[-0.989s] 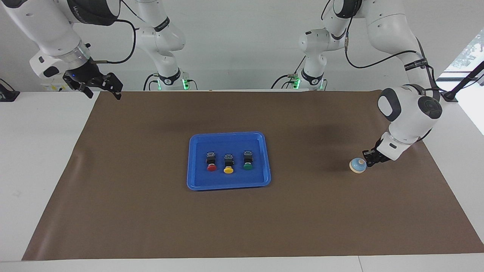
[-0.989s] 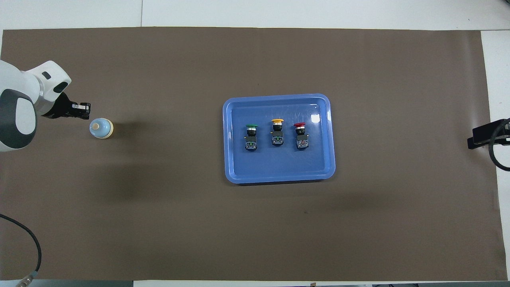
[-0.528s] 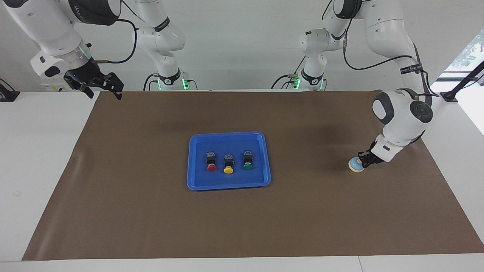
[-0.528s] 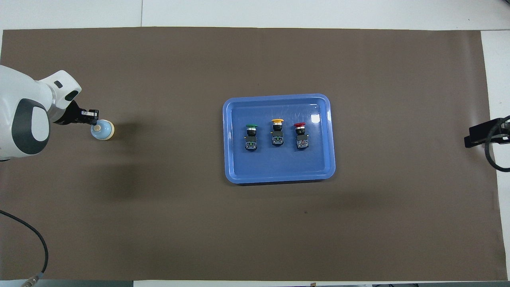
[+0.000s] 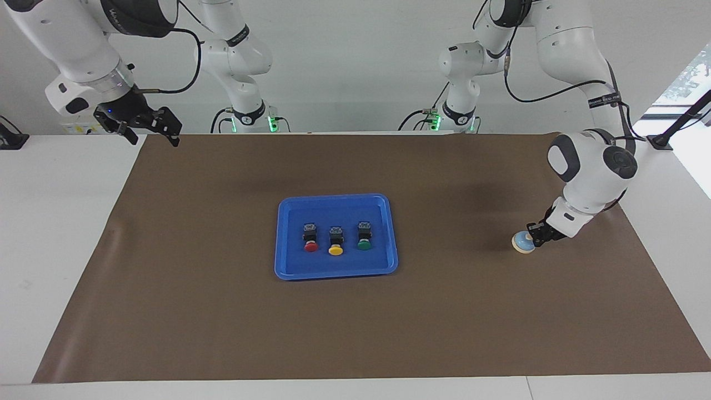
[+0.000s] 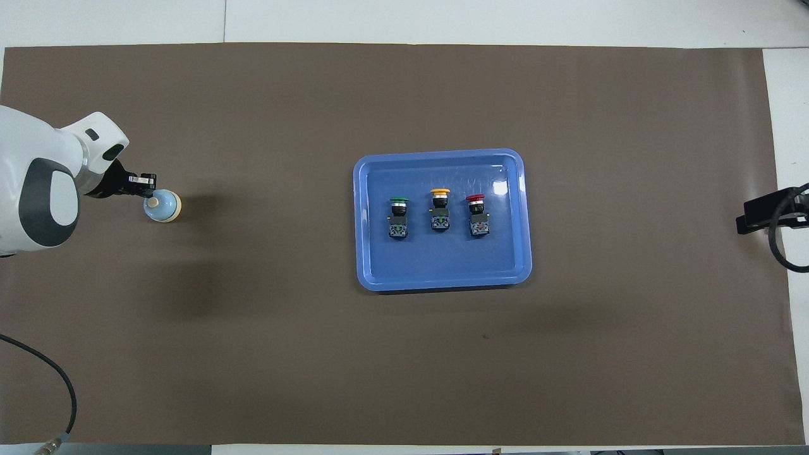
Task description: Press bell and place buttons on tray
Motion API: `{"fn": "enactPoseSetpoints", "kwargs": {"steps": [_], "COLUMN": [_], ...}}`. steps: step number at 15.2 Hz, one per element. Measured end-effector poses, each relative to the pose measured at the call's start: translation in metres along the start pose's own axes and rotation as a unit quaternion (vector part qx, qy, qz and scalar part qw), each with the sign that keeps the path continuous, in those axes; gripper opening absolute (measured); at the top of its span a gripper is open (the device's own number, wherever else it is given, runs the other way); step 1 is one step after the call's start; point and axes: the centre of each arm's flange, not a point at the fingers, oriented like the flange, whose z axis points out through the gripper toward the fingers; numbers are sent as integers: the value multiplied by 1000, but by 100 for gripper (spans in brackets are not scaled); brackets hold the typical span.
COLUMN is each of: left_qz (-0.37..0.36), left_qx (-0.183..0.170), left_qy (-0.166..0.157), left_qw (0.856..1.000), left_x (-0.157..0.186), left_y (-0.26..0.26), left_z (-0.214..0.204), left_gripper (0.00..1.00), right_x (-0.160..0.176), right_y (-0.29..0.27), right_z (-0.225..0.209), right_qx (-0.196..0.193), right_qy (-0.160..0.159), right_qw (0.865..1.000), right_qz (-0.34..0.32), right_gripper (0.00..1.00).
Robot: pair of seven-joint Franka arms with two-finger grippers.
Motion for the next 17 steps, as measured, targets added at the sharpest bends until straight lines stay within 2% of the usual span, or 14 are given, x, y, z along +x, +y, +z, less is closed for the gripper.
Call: {"fn": "enactPoseSetpoints", "kwargs": {"steps": [3,6,8,12,16,17], "left_qz": [-2,-9,-14,-24,-22,-20], "left_qx": [-3,-1,2,5,5,4], "left_qy": [-21,-11,1,12,3,2], "left_qw": [1000,1000,1000,1000,1000,1000], "left_x": [5,-9,-31,-80,-102,-103], "left_y": [-3,-10,-12,-13,-6,-5], "left_z": [-46,-114,-163,-238,-260,-259], "left_gripper": [1,1,16,58,99,100], "right_x": [0,0,0,0,0,0], "right_y": [0,0,0,0,0,0], "right_z": [0,0,0,0,0,0], "right_qx": [0,0,0,0,0,0], "right_qy": [0,0,0,0,0,0], "right_qw": [1000,1000,1000,1000,1000,1000], "right_qz": [0,0,0,0,0,0], "right_gripper": [100,100,100,100,100,100]}}
